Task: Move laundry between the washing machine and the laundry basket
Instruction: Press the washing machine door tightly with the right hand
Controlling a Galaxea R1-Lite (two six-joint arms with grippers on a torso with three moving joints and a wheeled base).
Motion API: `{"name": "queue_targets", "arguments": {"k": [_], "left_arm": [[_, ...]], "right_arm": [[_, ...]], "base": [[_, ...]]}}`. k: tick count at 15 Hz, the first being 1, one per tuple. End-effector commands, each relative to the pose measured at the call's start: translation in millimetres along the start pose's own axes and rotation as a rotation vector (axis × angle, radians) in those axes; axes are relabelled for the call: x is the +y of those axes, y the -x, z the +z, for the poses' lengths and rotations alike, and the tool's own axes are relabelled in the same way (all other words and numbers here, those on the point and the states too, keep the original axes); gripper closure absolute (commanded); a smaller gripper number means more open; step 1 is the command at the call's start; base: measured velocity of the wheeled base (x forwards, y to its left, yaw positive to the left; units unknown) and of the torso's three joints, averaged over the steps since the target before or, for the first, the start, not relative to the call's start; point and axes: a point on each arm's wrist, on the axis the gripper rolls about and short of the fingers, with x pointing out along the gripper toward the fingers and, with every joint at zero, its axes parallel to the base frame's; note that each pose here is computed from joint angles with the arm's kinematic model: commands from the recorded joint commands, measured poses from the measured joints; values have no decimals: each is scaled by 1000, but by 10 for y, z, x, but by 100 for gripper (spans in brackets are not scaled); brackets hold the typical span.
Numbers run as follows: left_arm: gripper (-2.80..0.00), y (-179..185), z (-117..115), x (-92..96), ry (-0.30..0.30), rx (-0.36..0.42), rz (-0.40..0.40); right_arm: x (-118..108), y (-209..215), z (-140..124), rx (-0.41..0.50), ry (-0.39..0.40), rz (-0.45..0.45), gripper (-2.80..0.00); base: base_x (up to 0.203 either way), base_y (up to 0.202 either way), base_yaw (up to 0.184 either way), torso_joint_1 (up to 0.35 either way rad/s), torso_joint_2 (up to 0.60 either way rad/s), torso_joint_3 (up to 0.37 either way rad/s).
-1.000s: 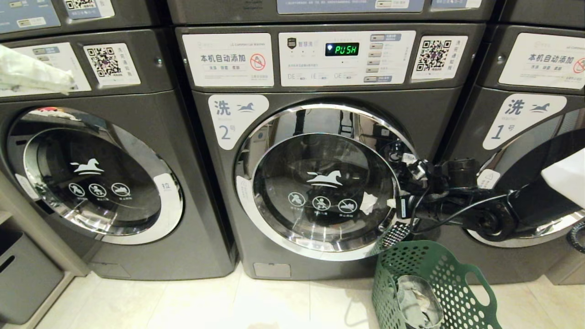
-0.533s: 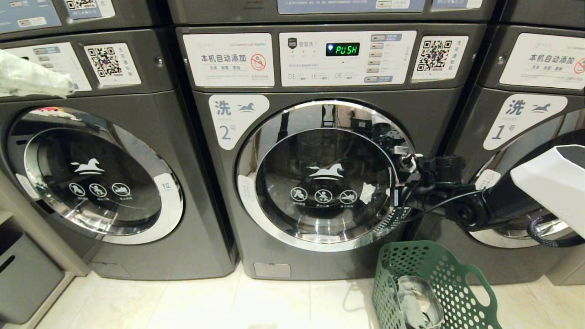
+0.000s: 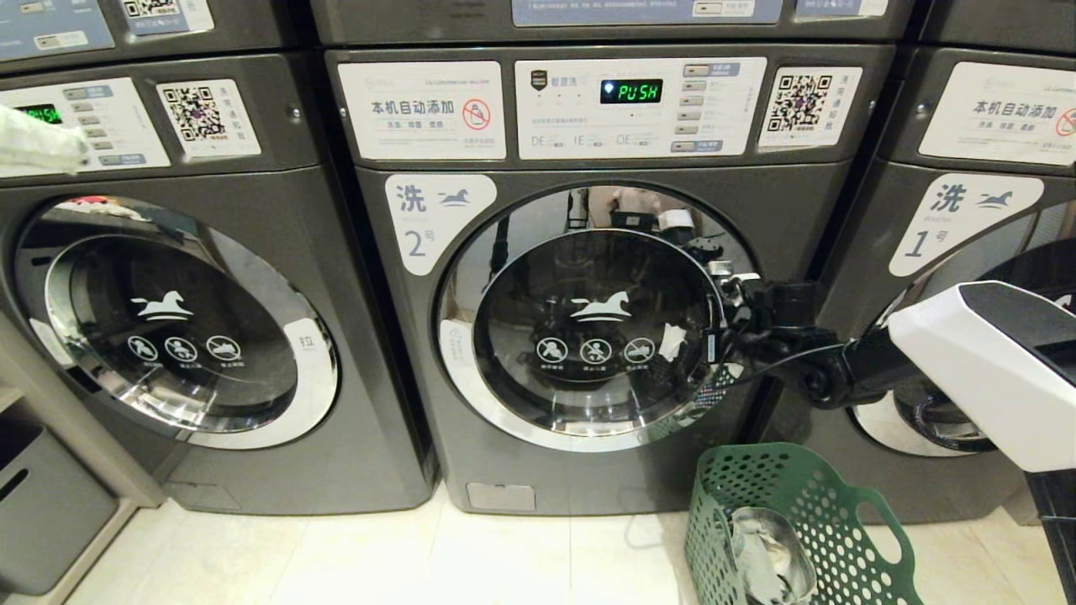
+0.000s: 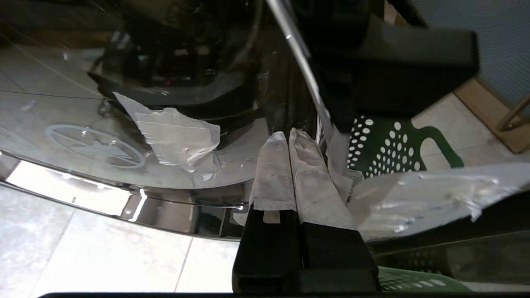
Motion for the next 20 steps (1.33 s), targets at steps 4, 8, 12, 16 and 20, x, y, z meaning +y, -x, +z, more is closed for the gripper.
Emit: {"name": "queue_targets", "arguments": {"k": [4, 8, 12, 16, 20], "left_arm": [[0, 3, -26, 10, 2, 8, 10], [0, 19, -27, 10, 1, 4, 10], [0, 49, -31, 11, 1, -1, 8], [0, 96, -35, 12, 1, -11, 6], [0, 133, -39, 13, 1, -19, 3]], "right_arm": [[-197, 9, -36, 1, 1, -54, 0], [-199, 195, -68, 42, 0, -65, 0], [-192, 270, -77, 54, -2, -60, 0], [-195, 257, -26, 12, 0, -66, 0], [-166, 237, -21, -12, 0, -50, 0]], "base": [[0, 0, 0, 0, 0, 0], [0, 0, 0, 0, 0, 0], [0, 0, 0, 0, 0, 0], [0, 0, 0, 0, 0, 0], [0, 0, 0, 0, 0, 0]]}}
